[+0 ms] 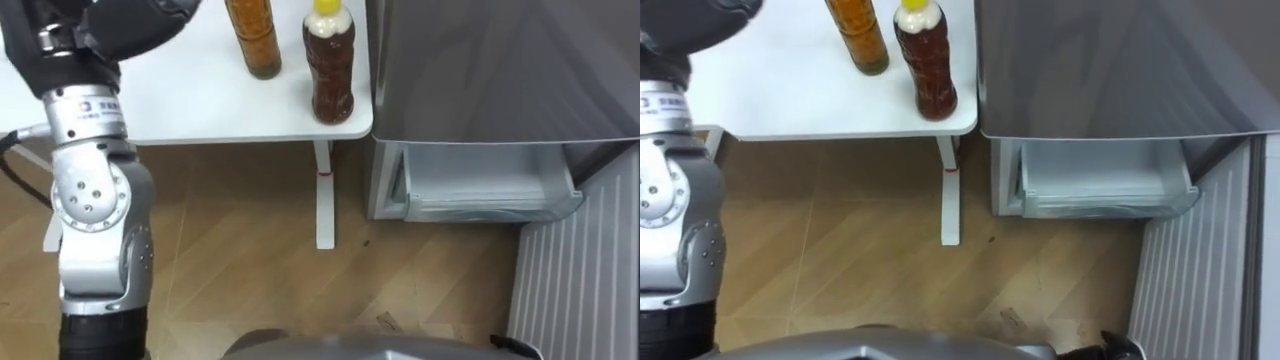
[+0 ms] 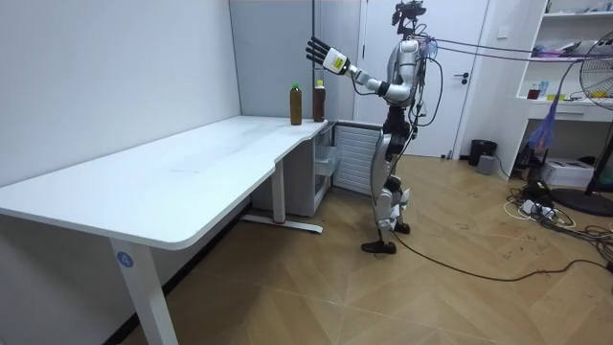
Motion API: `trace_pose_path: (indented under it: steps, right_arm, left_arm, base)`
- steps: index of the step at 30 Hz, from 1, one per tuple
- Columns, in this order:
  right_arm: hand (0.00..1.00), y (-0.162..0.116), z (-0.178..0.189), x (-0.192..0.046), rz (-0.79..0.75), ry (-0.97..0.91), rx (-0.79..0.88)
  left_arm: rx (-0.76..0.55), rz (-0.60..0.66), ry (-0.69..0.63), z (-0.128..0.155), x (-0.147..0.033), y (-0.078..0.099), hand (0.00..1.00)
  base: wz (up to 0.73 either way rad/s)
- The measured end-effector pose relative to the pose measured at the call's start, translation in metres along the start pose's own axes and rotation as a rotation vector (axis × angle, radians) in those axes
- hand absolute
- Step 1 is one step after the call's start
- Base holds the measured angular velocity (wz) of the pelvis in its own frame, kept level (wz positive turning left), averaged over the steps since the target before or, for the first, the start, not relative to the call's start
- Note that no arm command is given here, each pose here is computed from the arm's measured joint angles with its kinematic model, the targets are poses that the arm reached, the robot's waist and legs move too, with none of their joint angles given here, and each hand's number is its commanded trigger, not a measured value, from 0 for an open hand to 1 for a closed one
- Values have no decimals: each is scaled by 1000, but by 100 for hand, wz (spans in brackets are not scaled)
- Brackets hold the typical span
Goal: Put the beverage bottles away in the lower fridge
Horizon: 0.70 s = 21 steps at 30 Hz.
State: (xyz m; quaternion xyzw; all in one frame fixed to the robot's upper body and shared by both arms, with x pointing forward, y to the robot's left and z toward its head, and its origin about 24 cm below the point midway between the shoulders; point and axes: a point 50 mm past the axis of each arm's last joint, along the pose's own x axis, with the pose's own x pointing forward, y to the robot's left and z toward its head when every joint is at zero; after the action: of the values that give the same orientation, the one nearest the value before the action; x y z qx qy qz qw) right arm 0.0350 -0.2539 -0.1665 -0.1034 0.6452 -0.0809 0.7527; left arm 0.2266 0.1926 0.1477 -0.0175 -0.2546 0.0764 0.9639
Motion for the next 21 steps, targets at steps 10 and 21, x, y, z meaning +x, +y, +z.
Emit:
trace_pose_path:
  steps: [10,21]
  right_arm:
    - [0,-6,0,0,-44,3,-12]
    - [0,-5,-6,0,-35,61,-138]
  left_arm:
    - [-42,-172,0,3,-1,-15,0]
    - [-77,-406,76,-5,-6,-39,0]
  base:
    - [-2]
    - [-3]
